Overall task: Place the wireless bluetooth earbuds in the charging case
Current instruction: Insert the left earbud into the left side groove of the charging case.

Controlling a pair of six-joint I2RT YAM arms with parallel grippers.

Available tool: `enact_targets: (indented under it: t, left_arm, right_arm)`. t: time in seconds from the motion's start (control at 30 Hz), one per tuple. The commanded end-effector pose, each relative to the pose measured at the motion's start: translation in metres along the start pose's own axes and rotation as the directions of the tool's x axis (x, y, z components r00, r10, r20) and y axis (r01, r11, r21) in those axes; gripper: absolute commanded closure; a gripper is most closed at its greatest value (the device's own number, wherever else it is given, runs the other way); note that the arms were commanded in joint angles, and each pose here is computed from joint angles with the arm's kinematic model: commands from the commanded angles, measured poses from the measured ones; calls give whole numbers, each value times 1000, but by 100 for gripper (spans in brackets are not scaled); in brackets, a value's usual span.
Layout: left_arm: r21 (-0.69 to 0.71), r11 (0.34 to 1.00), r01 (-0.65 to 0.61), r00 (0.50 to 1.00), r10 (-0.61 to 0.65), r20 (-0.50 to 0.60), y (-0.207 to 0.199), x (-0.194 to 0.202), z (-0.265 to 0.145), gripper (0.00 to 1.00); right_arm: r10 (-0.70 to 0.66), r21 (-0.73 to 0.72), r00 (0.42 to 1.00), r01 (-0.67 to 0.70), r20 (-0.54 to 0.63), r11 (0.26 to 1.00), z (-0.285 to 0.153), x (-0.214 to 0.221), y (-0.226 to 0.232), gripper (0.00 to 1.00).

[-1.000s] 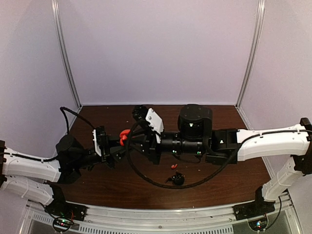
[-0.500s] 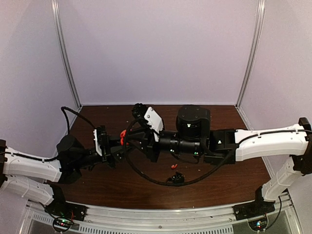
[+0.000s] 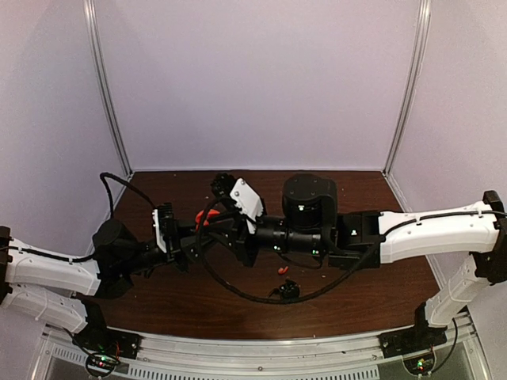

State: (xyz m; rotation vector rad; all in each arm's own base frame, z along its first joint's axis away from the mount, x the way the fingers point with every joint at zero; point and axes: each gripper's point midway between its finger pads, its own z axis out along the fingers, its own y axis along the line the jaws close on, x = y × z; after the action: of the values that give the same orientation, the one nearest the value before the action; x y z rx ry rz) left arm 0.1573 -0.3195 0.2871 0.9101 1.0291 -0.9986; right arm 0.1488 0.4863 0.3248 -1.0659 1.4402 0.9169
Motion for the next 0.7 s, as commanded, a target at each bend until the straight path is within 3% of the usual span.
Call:
enact_targets:
  t: [0.0,0.17,0.43,0.67]
  left_arm:
    - [-16,1000,-20,996,21,89,3,-26,1,100]
    - [-19,1000,-11,996,13,89,3,-25,2,99]
    - [-23,1000,1,996,1,93,3,-24,-2,100]
    - [-49,999,23,998,-20,58,7,-16,-5,99]
  right_arm:
    - [10,44,1000,-9,-19,999,2,-5,-6,87]
    - [9,55,999,-8,-31,998,4,-3,-8,65]
    - [7,12,1000,-7,2,1000,-3,-16,-1,60]
    - [-20,-51,996,25,87,998,-40,-47,10,51]
